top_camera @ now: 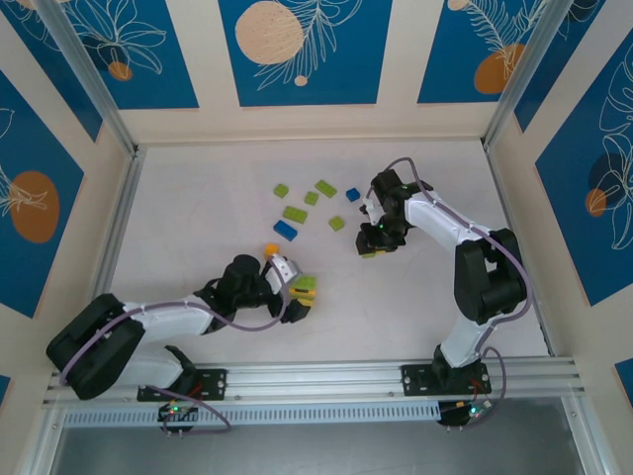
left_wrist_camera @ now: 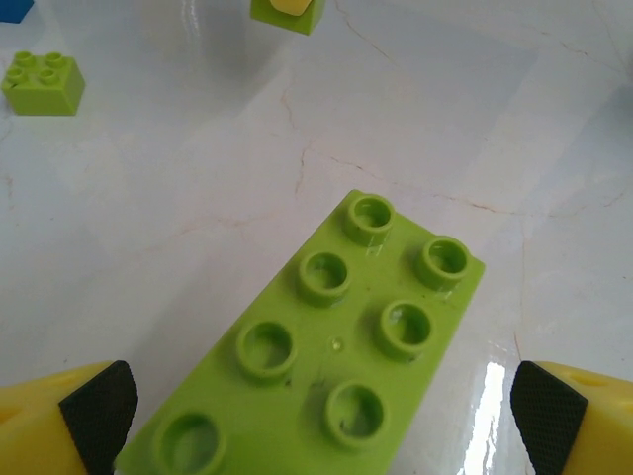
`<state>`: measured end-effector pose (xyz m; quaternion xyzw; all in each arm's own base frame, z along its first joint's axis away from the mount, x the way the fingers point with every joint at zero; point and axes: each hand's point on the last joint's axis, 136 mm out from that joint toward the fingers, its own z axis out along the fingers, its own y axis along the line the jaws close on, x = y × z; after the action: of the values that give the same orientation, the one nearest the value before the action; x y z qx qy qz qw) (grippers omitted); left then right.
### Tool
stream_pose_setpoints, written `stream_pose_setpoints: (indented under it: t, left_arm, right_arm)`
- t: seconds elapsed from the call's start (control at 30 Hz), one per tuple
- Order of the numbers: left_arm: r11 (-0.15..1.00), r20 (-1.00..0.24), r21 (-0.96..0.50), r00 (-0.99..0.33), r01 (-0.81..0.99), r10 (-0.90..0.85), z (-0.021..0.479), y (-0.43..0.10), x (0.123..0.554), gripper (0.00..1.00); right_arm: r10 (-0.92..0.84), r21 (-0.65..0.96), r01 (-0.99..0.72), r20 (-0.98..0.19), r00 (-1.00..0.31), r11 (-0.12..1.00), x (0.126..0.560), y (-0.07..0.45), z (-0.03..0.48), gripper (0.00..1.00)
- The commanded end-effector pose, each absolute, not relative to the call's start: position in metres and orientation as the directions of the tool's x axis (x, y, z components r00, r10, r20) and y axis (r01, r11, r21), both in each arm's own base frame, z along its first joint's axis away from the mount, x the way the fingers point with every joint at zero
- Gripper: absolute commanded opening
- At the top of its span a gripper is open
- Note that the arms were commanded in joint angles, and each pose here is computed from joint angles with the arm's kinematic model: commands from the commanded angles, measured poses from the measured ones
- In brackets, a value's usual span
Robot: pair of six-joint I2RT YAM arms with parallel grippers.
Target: Assemble a carrot with lego
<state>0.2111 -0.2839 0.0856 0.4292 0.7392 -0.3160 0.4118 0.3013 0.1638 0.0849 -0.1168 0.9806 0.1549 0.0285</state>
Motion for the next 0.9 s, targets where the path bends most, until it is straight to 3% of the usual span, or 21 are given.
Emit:
stream_pose_setpoints:
  t: [0.0,0.6,0.87]
  left_arm:
    - [0.421,-0.924,-0.067,-0.215,0.905,0.316,0.095,-0.292,0.215,1.0]
    - [0.387,-0.949,-0.02,-0.139,0.922,0.284,0.099,-0.287,0.204,0.91]
    - [0.345,-0.948,-0.019,-0.126,0.938,0.292,0.099,-0.293,0.201,0.79]
  right_arm:
    - [-0.243,0.346,-0.274,-0.13,-0.961,0.897,0.302,0.177,0.105,0.35]
    - [-0.283,0.342,-0.292,-0.079,-0.956,0.893,0.287,0.191,0.115,0.35]
    - [-0.275,0.317,-0.278,-0.056,-0.96,0.907,0.287,0.192,0.118,0.35]
